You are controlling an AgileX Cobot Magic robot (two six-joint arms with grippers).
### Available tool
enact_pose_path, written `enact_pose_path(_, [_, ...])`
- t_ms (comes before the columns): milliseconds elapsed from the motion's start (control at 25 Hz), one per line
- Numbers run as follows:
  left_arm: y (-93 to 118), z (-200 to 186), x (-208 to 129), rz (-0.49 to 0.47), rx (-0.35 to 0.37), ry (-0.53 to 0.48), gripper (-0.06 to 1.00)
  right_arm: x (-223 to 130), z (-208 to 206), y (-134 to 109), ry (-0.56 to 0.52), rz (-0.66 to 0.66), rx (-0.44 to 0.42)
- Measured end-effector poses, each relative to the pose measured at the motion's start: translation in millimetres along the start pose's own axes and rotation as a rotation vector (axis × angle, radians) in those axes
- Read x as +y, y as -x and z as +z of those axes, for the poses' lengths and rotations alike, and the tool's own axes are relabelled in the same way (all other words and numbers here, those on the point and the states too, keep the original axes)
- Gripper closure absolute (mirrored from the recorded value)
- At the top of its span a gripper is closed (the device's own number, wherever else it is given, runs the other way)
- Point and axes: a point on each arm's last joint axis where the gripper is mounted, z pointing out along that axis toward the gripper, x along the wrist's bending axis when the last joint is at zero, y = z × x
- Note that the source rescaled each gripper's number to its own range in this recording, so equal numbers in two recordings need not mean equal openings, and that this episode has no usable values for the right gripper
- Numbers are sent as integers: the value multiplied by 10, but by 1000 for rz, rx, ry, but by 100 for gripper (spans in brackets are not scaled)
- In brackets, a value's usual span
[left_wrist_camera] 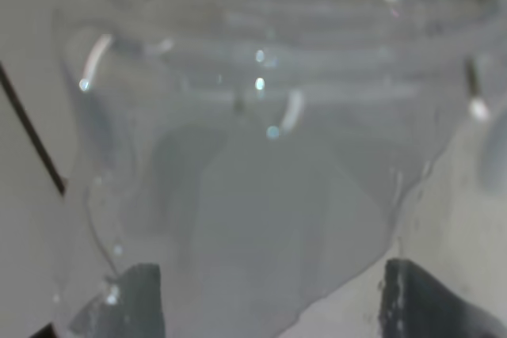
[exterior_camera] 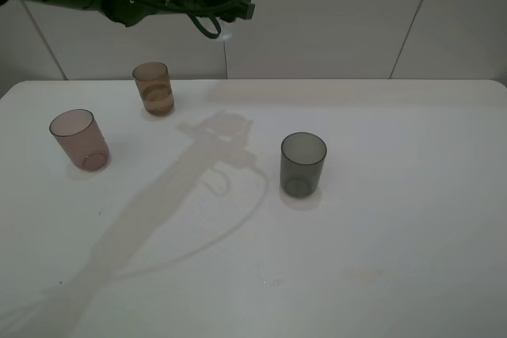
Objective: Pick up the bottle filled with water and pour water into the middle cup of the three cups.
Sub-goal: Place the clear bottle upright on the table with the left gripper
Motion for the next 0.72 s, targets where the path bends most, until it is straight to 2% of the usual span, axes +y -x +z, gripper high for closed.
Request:
enact_pose_path(240, [188,7,-491,-75,13,-38,92,0,0,0,0,0,0])
enact_pose_path(520, [337,-16,-1131,-37,-26,-18,92,0,0,0,0,0,0])
enact_pose_path(720, [421,-35,-1413,-17,-63,33,92,0,0,0,0,0,0])
